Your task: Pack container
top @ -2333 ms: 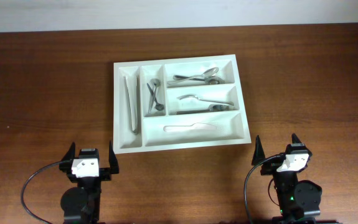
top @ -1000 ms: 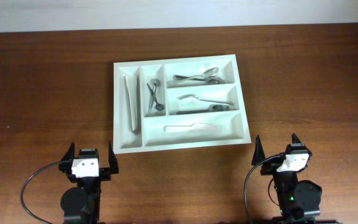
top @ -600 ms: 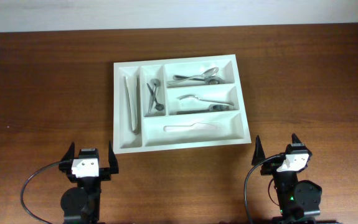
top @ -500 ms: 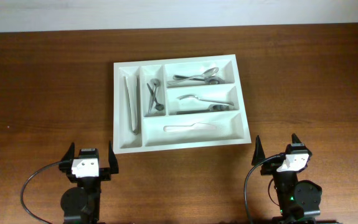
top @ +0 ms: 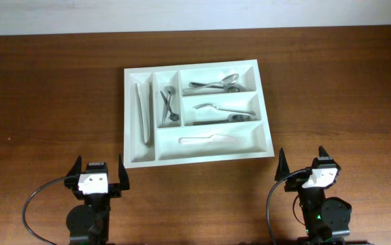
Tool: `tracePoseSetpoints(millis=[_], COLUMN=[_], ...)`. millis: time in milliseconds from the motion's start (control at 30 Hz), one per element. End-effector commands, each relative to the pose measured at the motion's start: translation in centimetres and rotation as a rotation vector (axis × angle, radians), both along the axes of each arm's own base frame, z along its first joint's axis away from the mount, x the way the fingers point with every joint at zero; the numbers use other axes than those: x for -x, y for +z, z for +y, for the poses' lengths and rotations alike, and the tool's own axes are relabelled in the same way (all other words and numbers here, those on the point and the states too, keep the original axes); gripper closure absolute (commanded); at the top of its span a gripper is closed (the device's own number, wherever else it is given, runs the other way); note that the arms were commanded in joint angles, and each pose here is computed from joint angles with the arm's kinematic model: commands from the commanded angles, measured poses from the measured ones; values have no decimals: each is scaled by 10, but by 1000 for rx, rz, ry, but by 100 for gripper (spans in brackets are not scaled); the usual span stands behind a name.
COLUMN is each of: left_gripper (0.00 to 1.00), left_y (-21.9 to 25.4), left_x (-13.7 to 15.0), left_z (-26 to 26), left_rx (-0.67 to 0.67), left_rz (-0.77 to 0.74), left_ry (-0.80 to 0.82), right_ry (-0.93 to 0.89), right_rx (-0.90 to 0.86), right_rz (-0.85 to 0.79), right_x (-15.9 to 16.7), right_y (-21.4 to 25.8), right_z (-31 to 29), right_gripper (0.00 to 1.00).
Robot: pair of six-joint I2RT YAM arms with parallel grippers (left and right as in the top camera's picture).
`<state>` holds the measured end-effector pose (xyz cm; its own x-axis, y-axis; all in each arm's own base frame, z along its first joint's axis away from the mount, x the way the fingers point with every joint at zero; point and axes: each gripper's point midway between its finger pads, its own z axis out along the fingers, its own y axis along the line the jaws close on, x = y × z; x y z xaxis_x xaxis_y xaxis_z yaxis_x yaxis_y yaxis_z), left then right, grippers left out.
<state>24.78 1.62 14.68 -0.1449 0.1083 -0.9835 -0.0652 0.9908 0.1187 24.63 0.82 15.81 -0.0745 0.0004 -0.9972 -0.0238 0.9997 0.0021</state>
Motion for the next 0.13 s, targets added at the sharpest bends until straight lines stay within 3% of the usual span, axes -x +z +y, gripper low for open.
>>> tracePoseSetpoints(millis=[0,100], left_gripper=[1,1], left_y=[-3,-3], left_x=[0,0], left_z=[3,3], left_rx=[-18,-18], left_rz=[-2,-2], left_ry=[10,10], right_ry=[-22,-22], right_rx=[-11,-11], right_rz=[3,3], right_x=[0,0], right_y=[-2,-2], right_z=[-4,-4], right_gripper=[1,1])
